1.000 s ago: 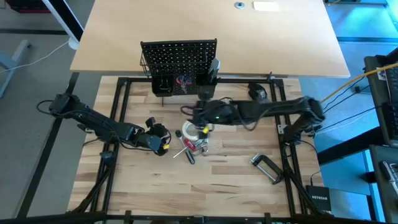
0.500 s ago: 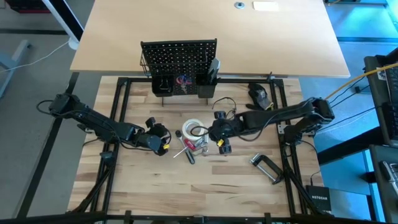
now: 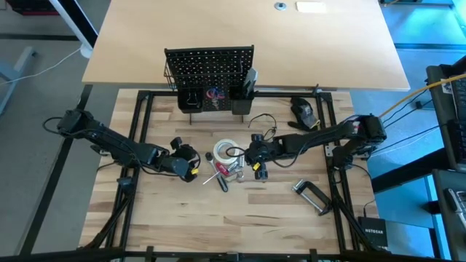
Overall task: Hang tools onto peg board
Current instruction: Put the silver extension bar into the left black bin on the peg board
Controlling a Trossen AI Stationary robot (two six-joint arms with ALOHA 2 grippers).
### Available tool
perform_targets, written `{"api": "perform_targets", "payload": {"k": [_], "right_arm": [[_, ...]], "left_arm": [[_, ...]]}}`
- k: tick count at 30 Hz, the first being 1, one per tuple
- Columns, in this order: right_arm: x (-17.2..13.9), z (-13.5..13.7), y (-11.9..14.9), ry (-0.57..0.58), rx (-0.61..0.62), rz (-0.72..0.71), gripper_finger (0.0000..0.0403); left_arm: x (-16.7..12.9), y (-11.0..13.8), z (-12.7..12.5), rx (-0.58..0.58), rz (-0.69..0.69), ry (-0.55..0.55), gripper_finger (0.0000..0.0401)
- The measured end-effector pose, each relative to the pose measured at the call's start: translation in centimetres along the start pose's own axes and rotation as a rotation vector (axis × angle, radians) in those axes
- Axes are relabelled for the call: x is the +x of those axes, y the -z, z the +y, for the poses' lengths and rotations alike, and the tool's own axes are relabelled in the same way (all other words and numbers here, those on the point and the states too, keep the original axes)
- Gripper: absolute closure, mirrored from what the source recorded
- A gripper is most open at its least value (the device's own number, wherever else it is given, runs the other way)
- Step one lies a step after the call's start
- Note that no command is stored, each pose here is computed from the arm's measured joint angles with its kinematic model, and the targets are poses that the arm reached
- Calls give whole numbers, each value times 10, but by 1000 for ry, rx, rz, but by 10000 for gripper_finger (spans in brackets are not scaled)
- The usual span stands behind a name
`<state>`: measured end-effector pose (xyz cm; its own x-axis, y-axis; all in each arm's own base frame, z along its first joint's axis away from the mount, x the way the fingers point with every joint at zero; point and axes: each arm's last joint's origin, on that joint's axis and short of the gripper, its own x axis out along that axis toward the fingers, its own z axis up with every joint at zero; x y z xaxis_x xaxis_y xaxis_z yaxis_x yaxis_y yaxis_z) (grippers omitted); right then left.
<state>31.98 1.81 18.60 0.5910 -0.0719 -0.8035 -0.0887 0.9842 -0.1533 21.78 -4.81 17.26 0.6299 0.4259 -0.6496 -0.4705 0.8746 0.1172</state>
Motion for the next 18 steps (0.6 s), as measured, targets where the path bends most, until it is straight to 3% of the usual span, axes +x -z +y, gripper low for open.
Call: {"api": "perform_targets", "payload": {"k": [8,18], "right_arm": [[26,-2,4,-5,95,-4,181],[47,-15,10,-55,205,0,81]], "left_arm": [[0,0,0,-5,-1,1,266],[0,0,-1,-16,8,19,266]]}}
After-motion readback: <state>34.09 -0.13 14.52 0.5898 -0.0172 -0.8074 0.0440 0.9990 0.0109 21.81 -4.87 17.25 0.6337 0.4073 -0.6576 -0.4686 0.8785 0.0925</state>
